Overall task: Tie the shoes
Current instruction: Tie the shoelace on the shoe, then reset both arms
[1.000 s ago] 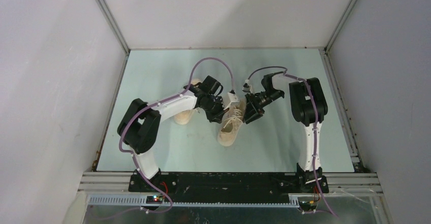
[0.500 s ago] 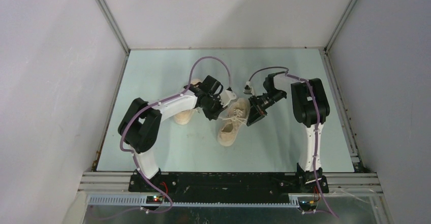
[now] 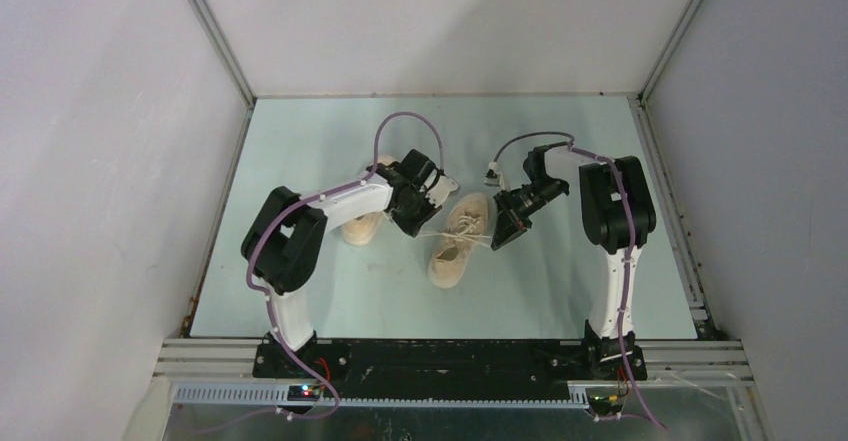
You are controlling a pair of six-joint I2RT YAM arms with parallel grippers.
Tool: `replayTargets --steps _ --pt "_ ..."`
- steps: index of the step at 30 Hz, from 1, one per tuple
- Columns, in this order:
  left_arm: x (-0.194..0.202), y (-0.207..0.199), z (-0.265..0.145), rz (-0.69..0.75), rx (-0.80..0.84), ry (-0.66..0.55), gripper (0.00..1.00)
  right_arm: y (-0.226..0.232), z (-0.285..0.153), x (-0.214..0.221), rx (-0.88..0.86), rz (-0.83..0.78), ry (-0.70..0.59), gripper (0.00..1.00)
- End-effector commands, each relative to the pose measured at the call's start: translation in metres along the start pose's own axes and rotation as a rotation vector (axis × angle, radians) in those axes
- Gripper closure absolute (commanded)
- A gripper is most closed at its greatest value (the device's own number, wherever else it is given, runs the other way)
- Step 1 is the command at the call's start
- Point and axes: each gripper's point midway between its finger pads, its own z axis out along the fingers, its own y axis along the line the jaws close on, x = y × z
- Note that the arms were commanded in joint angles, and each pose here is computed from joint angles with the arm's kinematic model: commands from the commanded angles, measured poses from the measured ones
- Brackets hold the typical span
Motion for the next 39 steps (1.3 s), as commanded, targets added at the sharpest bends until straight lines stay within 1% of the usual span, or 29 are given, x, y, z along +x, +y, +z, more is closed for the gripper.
replayTargets --steps 1,6,20,23,25,26,27,28,29,30,31,32,33,34,35,36,37,38,39 --pt "0.027 0.043 -0.016 -0.055 -0.187 0.083 1.0 -0.014 -0.025 0.012 0.119 0.017 0.003 1.0" --pt "0.025 0.051 -0.018 -0.066 -0.206 0.084 1.0 -0.017 -0.027 0.015 0.122 0.034 0.006 1.0" --pt "0.042 0.045 -0.014 -0.076 -0.187 0.124 1.0 -0.033 -0.032 0.017 0.154 0.081 -0.017 1.0" --pt "0.04 0.044 -0.014 -0.077 -0.182 0.123 1.0 -0.035 -0.031 0.017 0.155 0.085 -0.02 1.0" --pt "0.035 0.041 -0.013 -0.072 -0.157 0.109 1.0 -0.032 -0.032 0.012 0.146 0.075 -0.04 1.0" --pt "0.027 0.034 -0.015 -0.067 -0.115 0.081 0.98 -0.029 -0.032 0.01 0.141 0.069 -0.05 1.0" --pt "0.021 0.032 -0.016 -0.069 -0.102 0.06 0.94 -0.023 -0.035 0.004 0.136 0.045 -0.077 0.96" --pt "0.007 0.027 -0.022 -0.06 -0.067 0.01 0.79 -0.02 -0.037 0.001 0.14 0.041 -0.092 0.89" --pt "-0.002 0.026 -0.026 -0.052 -0.056 -0.026 0.71 -0.016 -0.043 -0.006 0.165 0.0 -0.122 0.73" --pt "-0.016 0.024 -0.036 -0.042 -0.049 -0.079 0.53 -0.014 -0.047 -0.009 0.187 -0.01 -0.136 0.62" --pt "-0.027 0.025 -0.046 -0.031 -0.056 -0.127 0.46 -0.007 -0.056 -0.016 0.216 -0.059 -0.169 0.48" --pt "-0.04 0.027 -0.055 -0.019 -0.06 -0.167 0.34 -0.001 -0.063 -0.019 0.247 -0.095 -0.187 0.43" --pt "-0.048 0.029 -0.065 -0.011 -0.067 -0.195 0.31 0.002 -0.07 -0.022 0.268 -0.116 -0.2 0.35" --pt "-0.062 0.034 -0.078 -0.001 -0.079 -0.234 0.25 0.004 -0.078 -0.024 0.307 -0.137 -0.21 0.32" --pt "-0.064 0.036 -0.084 -0.003 -0.081 -0.23 0.21 0.006 -0.087 -0.028 0.335 -0.149 -0.228 0.24" --pt "-0.079 0.045 -0.1 -0.002 -0.107 -0.268 0.07 0.008 -0.096 -0.029 0.378 -0.16 -0.24 0.17" --pt "-0.078 0.05 -0.106 -0.01 -0.114 -0.256 0.04 0.01 -0.108 -0.035 0.411 -0.171 -0.267 0.05" --pt "-0.089 0.063 -0.123 -0.024 -0.157 -0.293 0.01 0.009 -0.121 -0.037 0.475 -0.153 -0.287 0.03" --pt "-0.093 0.071 -0.136 -0.037 -0.188 -0.316 0.01 0.013 -0.134 -0.045 0.517 -0.16 -0.318 0.01"
